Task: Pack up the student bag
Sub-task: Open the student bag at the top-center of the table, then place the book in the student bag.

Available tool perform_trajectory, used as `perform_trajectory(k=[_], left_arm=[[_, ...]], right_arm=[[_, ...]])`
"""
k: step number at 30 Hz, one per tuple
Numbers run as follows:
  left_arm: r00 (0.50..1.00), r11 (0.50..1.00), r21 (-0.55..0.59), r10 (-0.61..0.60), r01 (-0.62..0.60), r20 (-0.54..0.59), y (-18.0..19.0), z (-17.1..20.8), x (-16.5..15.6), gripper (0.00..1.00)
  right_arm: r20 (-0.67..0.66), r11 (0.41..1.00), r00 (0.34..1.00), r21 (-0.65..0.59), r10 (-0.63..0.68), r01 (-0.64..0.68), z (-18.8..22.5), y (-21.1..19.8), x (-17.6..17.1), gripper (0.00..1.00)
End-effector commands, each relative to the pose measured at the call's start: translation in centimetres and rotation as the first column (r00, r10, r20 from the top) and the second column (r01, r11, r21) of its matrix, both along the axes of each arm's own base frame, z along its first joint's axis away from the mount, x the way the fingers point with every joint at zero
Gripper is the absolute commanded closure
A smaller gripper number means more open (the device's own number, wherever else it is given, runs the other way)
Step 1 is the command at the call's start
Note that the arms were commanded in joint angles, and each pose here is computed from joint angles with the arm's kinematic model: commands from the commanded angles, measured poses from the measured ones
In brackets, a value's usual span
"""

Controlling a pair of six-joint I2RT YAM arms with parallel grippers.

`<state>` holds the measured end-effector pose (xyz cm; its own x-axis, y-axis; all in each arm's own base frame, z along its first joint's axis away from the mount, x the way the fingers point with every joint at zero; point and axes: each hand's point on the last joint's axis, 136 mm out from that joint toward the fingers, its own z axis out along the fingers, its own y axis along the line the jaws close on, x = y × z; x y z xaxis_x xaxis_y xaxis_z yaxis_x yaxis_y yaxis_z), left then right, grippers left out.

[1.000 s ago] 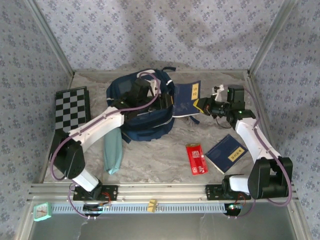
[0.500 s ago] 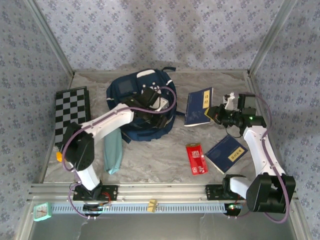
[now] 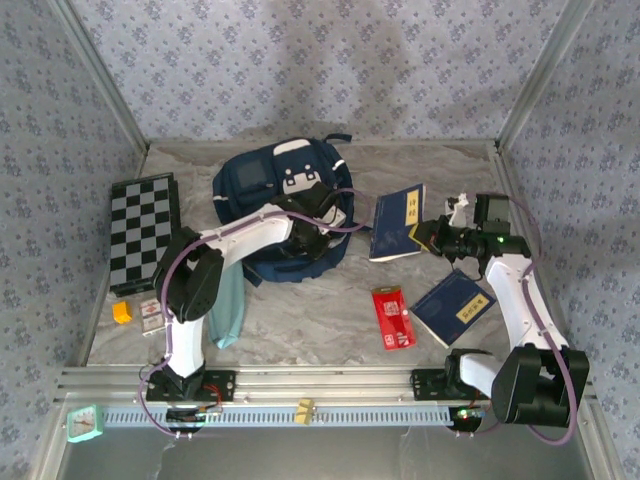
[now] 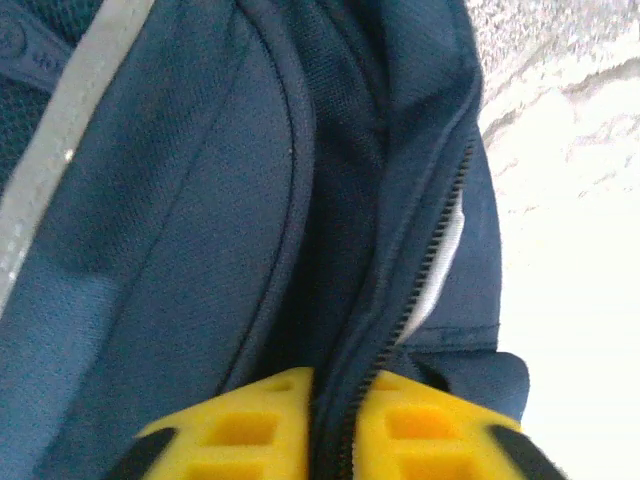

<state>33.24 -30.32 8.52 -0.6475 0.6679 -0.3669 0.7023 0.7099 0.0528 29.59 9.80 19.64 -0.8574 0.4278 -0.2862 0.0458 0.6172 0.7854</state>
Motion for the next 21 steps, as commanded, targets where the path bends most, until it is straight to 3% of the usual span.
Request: perform_trajectory(k=[1, 7, 12, 21], left_arm=[[0.998, 1.000, 0.018, -0.005, 0.004, 0.066, 0.2, 1.7, 1.1, 0.97], [0.981, 1.000, -0.018, 0.008, -0.005, 0.195, 0.8, 8.0, 2.0, 1.00], [0.922, 0.997, -0.062, 0.075, -0.056, 0.381, 2.0, 15.5, 3.8, 1.00], [0.847, 0.992, -0.073, 0.127, -0.104, 0.516, 2.8, 22.6, 5.8, 1.00]], right_arm=[[0.050, 0.999, 0.998, 0.017, 0.036, -0.037, 1.0, 0.4, -0.4, 1.00], [0.046, 0.997, 0.997, 0.056, 0.056, -0.058, 1.9, 0.8, -1.0, 1.00], [0.014, 0.993, 0.996, 0.078, 0.090, -0.091, 1.8, 2.3, -2.1, 1.00], [0.007, 0.957, 0.974, 0.186, 0.225, -0.223, 2.0, 9.5, -0.9, 1.00]])
